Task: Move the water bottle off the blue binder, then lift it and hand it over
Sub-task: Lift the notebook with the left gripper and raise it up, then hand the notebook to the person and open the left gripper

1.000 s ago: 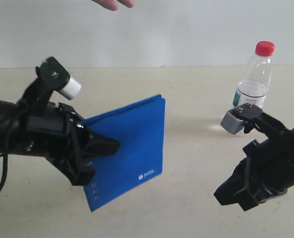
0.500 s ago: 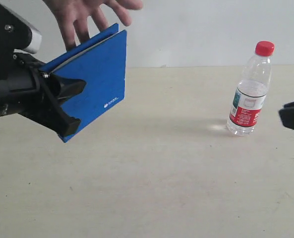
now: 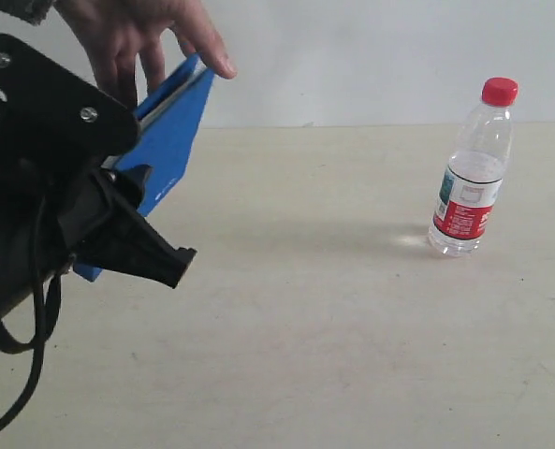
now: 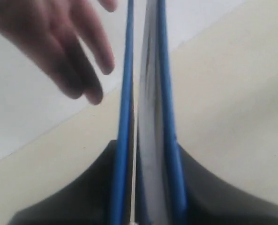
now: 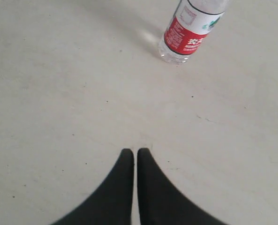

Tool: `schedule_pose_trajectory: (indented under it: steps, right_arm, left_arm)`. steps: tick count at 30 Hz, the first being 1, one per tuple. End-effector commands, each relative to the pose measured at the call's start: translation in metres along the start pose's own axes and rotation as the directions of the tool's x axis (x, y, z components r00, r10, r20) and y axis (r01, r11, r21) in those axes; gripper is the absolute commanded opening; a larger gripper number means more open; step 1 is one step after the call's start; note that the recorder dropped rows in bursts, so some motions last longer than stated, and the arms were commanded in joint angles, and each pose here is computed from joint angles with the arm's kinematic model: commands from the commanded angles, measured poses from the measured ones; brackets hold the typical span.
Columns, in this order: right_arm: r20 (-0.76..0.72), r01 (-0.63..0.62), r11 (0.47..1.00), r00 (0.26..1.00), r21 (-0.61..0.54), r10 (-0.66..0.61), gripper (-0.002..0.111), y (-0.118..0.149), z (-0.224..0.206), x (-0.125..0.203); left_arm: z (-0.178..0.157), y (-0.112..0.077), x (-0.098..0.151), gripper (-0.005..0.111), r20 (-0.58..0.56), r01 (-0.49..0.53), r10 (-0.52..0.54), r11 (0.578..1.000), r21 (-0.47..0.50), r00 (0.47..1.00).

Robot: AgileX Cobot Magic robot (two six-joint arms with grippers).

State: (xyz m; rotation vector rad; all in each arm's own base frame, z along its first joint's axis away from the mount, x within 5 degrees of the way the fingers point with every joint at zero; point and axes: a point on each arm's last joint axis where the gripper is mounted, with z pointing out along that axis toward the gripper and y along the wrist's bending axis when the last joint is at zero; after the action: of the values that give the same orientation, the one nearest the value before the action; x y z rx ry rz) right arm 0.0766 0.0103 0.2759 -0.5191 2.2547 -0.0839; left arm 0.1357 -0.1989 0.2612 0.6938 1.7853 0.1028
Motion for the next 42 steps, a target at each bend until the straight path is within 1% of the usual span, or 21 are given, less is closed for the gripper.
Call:
schedule_pose_trajectory:
  steps: [1, 4, 5, 6, 8, 19, 21, 22, 24, 27, 28, 29, 30, 32, 34, 35, 37, 38, 39, 41, 42]
  right_arm:
    - [-0.008, -0.014, 1.000, 1.000, 0.028, 0.014, 0.000, -0.002, 0.001, 0.001]
    - [-0.016, -0.014, 1.000, 1.000, 0.025, 0.014, 0.000, -0.002, 0.001, 0.002]
    - [-0.023, -0.016, 1.000, 1.000, 0.022, 0.016, 0.000, -0.002, 0.001, 0.003]
    - [-0.035, -0.017, 1.000, 0.999, 0.017, 0.018, 0.000, -0.001, 0.001, 0.004]
    - [-0.050, -0.018, 1.000, 0.999, 0.012, 0.018, 0.000, -0.001, 0.001, 0.005]
    - [-0.050, -0.018, 1.000, 0.999, 0.012, 0.018, 0.000, -0.001, 0.001, 0.005]
    - [-0.039, -0.063, 0.998, 0.997, 0.017, 0.063, 0.000, -0.001, 0.001, 0.004]
    - [-0.026, -0.075, 0.997, 0.997, 0.022, 0.075, 0.000, -0.001, 0.000, 0.004]
    - [0.035, -0.092, 0.995, 0.995, 0.040, 0.091, 0.000, -0.002, -0.003, 0.001]
    - [0.184, -0.122, 0.989, 0.977, 0.081, 0.105, 0.000, -0.005, -0.014, -0.006]
    - [0.226, -0.129, 0.987, 0.968, 0.092, 0.105, 0.000, -0.005, -0.019, -0.007]
    - [0.271, -0.141, 0.984, 0.957, 0.111, 0.107, 0.000, -0.006, -0.027, -0.008]
    - [0.311, -0.162, 0.979, 0.943, 0.126, 0.116, 0.000, -0.007, -0.036, -0.008]
    - [0.368, -0.211, 0.965, 0.919, 0.153, 0.142, 0.000, -0.008, -0.055, -0.006]
    - [0.419, -0.254, 0.949, 0.894, 0.189, 0.155, 0.000, -0.008, -0.077, 0.002]
    - [0.432, -0.279, 0.938, 0.886, 0.207, 0.168, 0.000, -0.007, -0.087, 0.010]
    - [0.441, -0.340, 0.909, 0.873, 0.241, 0.209, 0.000, -0.005, -0.102, 0.028]
    - [0.450, -0.371, 0.895, 0.862, 0.246, 0.234, 0.000, -0.003, -0.107, 0.038]
    - [0.419, -0.388, 0.887, 0.869, 0.249, 0.262, 0.000, -0.003, -0.105, 0.041]
    - [0.317, -0.404, 0.876, 0.894, 0.263, 0.317, 0.000, -0.002, -0.103, 0.051]
    - [0.279, -0.404, 0.876, 0.901, 0.263, 0.332, 0.000, -0.001, -0.102, 0.055]
  left_arm:
    - [-0.024, 0.006, -0.014, 0.005, 0.157, 0.171, -0.145, 0.971, -0.166, 0.977]
    - [-0.026, 0.004, -0.016, 0.005, 0.164, 0.240, -0.215, 0.960, -0.145, 0.963]
    - [-0.027, 0.004, -0.020, 0.005, 0.199, 0.234, -0.204, 0.962, -0.139, 0.959]
    - [-0.029, 0.005, -0.027, 0.005, 0.279, 0.206, -0.162, 0.969, -0.138, 0.946]
    - [-0.031, 0.005, -0.039, 0.005, 0.327, 0.205, -0.153, 0.970, -0.130, 0.932]
    - [-0.031, 0.006, -0.040, 0.005, 0.295, 0.205, -0.157, 0.968, -0.142, 0.942]
    - [-0.031, 0.006, -0.040, 0.007, 0.288, 0.206, -0.161, 0.969, -0.136, 0.944]
    - [-0.030, 0.005, -0.039, 0.010, 0.281, 0.202, -0.160, 0.971, -0.125, 0.946]
    - [-0.029, 0.001, -0.037, 0.022, 0.250, 0.197, -0.169, 0.976, -0.094, 0.953]
    - [-0.028, -0.002, -0.034, 0.049, 0.212, 0.205, -0.188, 0.977, -0.061, 0.959]
    - [-0.028, -0.003, -0.033, 0.054, 0.203, 0.208, -0.193, 0.977, -0.055, 0.960]
    - [-0.028, -0.004, -0.033, 0.065, 0.196, 0.209, -0.196, 0.977, -0.046, 0.961]
    - [-0.028, -0.005, -0.033, 0.071, 0.188, 0.208, -0.199, 0.978, -0.028, 0.962]
    - [-0.027, -0.012, -0.031, 0.077, 0.155, 0.191, -0.195, 0.981, 0.037, 0.969]
    - [-0.028, -0.024, -0.030, 0.077, 0.123, 0.134, -0.155, 0.977, 0.164, 0.980]
    - [-0.029, -0.032, -0.029, 0.077, 0.112, 0.111, -0.142, 0.964, 0.242, 0.984]
    - [-0.034, -0.046, -0.029, 0.076, 0.104, 0.071, -0.122, 0.916, 0.394, 0.987]
    - [-0.035, -0.052, -0.028, 0.075, 0.109, 0.045, -0.104, 0.895, 0.443, 0.989]
    - [-0.037, -0.059, -0.027, 0.073, 0.106, 0.023, -0.087, 0.867, 0.497, 0.990]
    - [-0.038, -0.070, -0.024, 0.062, 0.116, -0.031, -0.043, 0.820, 0.572, 0.992]
    - [-0.042, -0.078, -0.021, 0.053, 0.117, -0.059, -0.019, 0.773, 0.631, 0.993]
